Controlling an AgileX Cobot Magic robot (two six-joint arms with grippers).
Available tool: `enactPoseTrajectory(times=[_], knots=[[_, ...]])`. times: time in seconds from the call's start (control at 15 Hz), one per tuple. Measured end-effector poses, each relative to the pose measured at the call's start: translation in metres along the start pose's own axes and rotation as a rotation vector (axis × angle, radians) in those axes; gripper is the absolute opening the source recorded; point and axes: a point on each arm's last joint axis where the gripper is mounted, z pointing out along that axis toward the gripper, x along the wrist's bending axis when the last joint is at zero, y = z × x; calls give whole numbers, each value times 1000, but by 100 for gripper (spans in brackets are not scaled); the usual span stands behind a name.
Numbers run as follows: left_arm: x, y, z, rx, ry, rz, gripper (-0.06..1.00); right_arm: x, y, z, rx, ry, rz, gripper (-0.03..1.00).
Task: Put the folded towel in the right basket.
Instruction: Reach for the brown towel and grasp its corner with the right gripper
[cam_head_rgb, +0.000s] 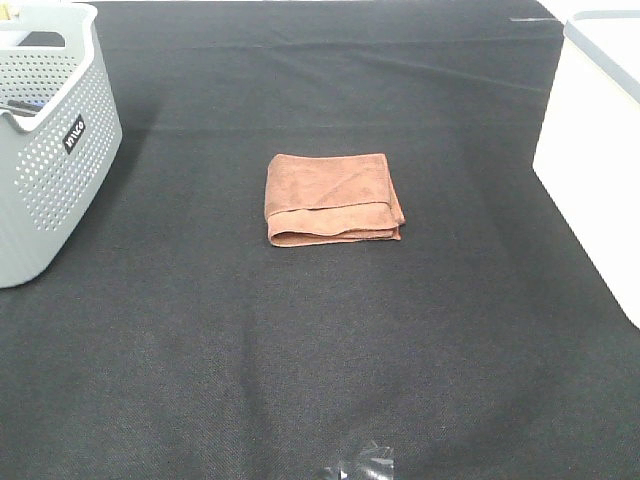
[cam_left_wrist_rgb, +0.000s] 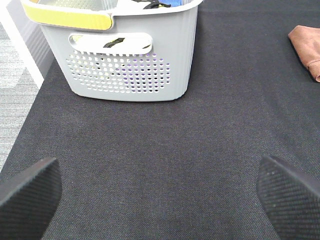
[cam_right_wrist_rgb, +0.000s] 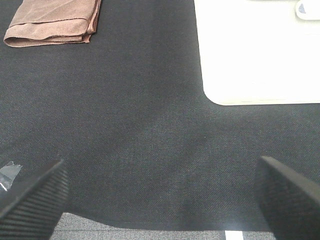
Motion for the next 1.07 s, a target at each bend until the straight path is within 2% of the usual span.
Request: enactPoseTrajectory(times=[1.07], knots=[[0,0,0,0,0,0,99,0,0,0,0,0,0,97]])
